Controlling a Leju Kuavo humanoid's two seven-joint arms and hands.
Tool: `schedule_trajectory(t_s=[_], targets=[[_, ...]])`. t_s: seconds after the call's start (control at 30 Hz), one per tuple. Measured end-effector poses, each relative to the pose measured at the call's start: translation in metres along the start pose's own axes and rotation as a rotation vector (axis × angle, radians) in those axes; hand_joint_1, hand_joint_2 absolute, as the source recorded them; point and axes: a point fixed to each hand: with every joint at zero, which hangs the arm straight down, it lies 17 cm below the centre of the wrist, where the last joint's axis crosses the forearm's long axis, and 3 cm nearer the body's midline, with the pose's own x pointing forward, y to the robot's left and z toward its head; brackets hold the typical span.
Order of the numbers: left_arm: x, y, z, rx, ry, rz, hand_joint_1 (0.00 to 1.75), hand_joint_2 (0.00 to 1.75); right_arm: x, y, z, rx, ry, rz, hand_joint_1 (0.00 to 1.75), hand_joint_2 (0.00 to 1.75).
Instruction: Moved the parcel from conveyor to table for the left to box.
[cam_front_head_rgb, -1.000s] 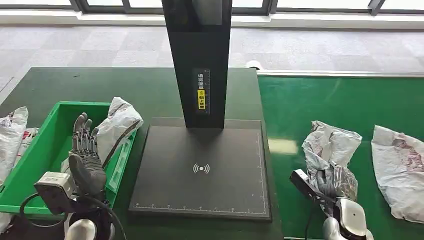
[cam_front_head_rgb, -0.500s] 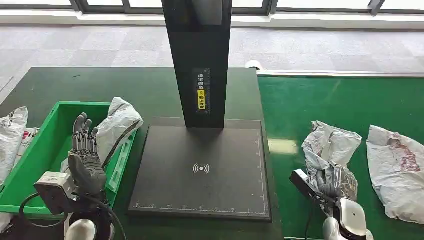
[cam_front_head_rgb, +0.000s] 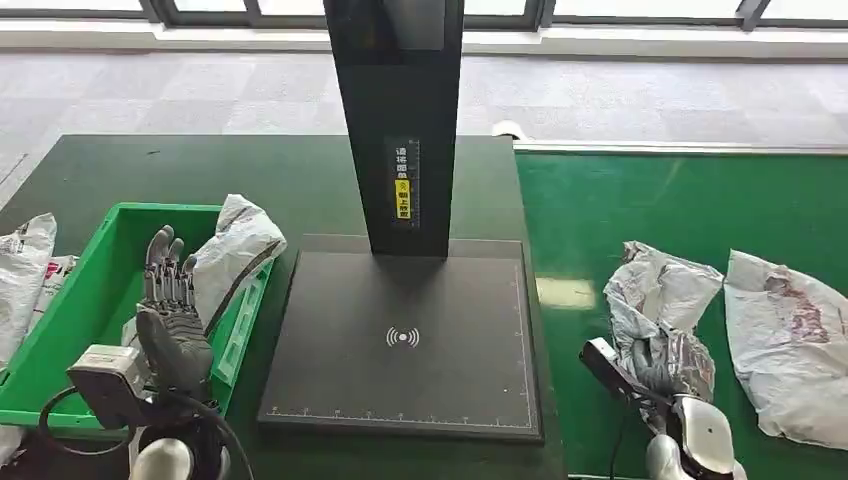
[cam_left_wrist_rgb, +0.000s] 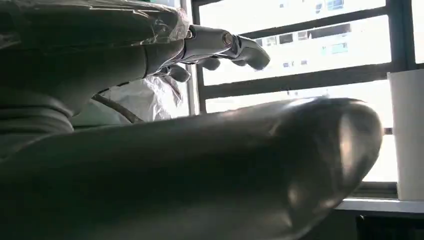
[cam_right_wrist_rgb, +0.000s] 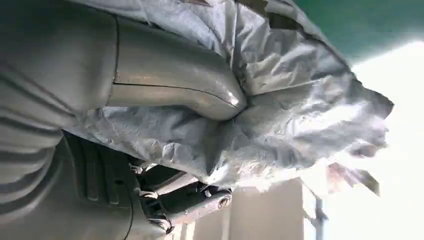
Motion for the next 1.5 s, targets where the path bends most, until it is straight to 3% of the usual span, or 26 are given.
schedule_trajectory(t_s=[0.07, 0.13, 0.2, 0.5, 1.17, 1.33, 1.5], targets=[[-0.001, 0.001, 0.003, 0.006, -0.020, 0.018, 0.00, 0.00, 0.098, -0.071, 0.013, -0.264, -0.313, -0.262, 1.75, 1.75], [-0.004, -0.001, 0.006, 0.009, -0.019, 0.023, 0.00, 0.00, 0.189, -0.110, 0.048, -0.385, -0.617, -0.356, 1.75, 1.75], [-0.006, -0.002, 0.007, 0.009, -0.015, 0.021, 0.00, 0.00, 0.228, -0.119, 0.071, -0.394, -0.706, -0.398, 1.75, 1.75], [-0.015, -0.001, 0.011, 0.002, 0.005, 0.015, 0.00, 0.00, 0.267, -0.137, 0.103, -0.410, -0.807, -0.479, 1.75, 1.75], [-0.019, 0.004, 0.016, 0.007, 0.017, -0.004, 0.00, 0.00, 0.271, -0.143, 0.112, -0.410, -0.867, -0.526, 1.75, 1.75], [-0.019, 0.001, 0.017, -0.005, 0.018, 0.001, 0.00, 0.00, 0.273, -0.132, 0.109, -0.349, -0.864, -0.545, 1.75, 1.75], [-0.018, -0.011, 0.011, -0.034, 0.015, 0.026, 0.00, 0.00, 0.292, -0.087, 0.097, -0.186, -0.878, -0.556, 1.75, 1.75]])
